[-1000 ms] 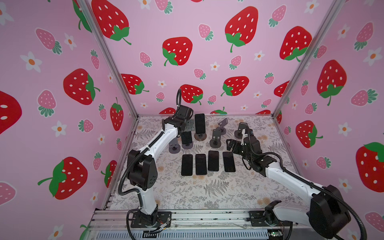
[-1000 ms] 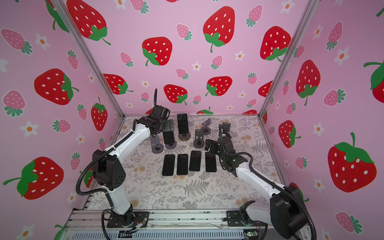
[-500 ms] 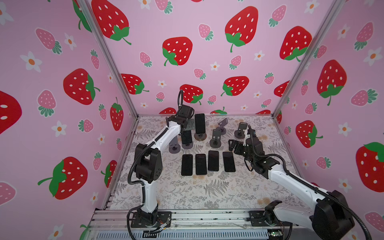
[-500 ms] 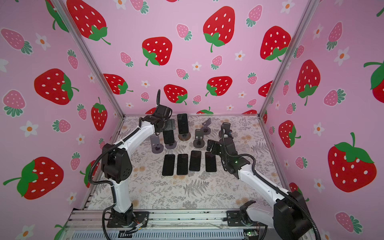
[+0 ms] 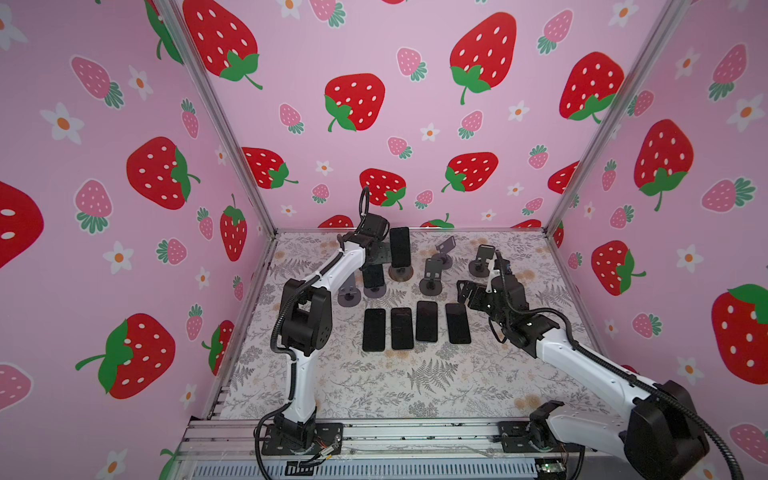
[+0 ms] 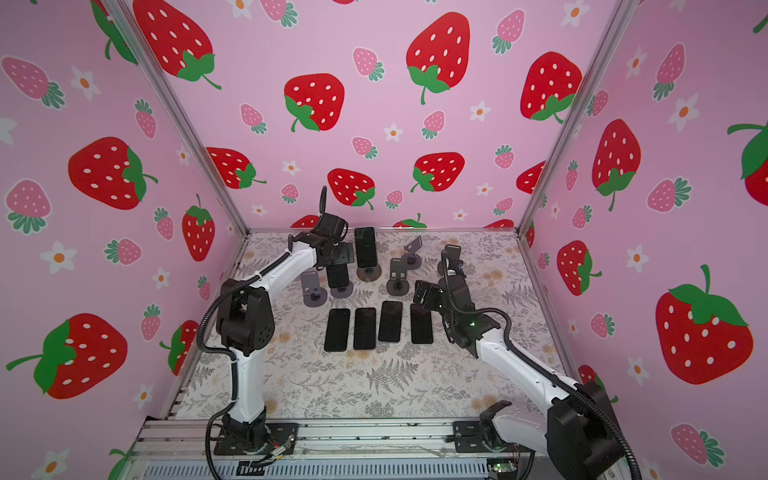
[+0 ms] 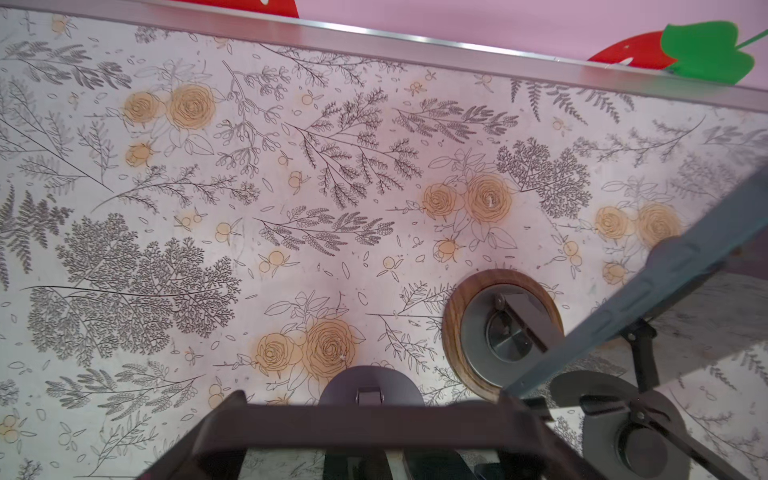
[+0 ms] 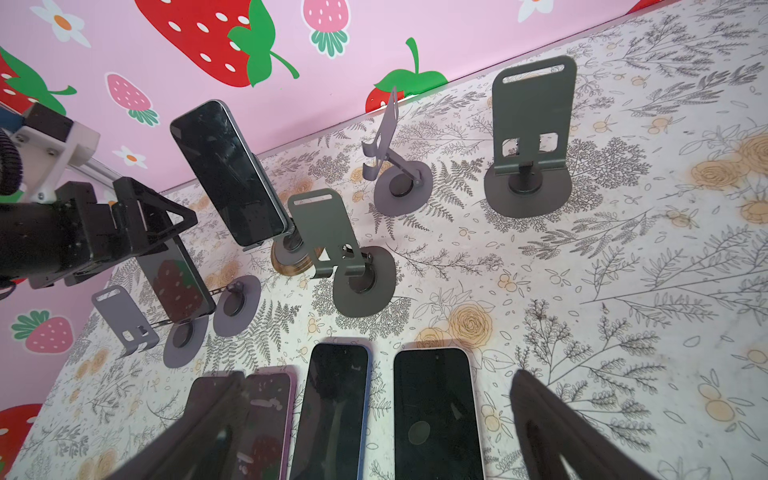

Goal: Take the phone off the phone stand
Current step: 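Close the left gripper on a standing black phone and lift it off its stand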

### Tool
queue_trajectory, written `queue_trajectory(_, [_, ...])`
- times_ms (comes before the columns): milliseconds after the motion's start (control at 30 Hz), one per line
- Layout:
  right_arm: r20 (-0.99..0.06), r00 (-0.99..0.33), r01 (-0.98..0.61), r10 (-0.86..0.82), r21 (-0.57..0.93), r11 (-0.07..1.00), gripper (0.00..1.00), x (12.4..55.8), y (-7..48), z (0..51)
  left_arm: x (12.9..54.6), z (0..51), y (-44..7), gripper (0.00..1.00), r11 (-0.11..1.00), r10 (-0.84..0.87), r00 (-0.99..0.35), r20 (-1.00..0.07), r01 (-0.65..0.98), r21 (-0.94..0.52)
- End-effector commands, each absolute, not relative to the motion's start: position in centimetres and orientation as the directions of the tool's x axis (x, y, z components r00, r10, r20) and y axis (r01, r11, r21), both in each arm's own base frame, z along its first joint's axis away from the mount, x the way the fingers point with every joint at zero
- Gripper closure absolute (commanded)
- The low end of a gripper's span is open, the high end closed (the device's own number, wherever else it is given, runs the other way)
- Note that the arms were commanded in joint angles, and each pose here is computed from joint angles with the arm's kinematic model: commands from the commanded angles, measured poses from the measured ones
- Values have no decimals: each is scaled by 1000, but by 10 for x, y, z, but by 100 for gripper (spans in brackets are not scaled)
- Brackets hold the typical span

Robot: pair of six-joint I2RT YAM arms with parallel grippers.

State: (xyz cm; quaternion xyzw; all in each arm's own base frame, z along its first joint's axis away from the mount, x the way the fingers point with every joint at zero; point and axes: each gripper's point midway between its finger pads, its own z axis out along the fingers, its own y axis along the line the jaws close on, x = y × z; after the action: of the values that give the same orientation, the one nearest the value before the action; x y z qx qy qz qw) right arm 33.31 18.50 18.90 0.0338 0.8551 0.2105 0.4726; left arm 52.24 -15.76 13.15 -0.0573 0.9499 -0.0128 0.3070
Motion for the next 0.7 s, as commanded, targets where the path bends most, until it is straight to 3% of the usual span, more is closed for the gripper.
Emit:
queue_trajectory(0, [-797,-543,-144,264,398,906,0,337,186,195,533,150,-162,12,990,-136,-780,-611,-91,-105])
queue_trajectory(433, [-788,-554,-135,268,403,905,0,336,187,189,526,169,-157,33,992,-122,-754,-645,-77,-98])
queue_trajectory(667, [-779,-568,-139,267,410,902,0,338,191,185,518,195,-154,33,993,-114,-739,-664,-66,-98])
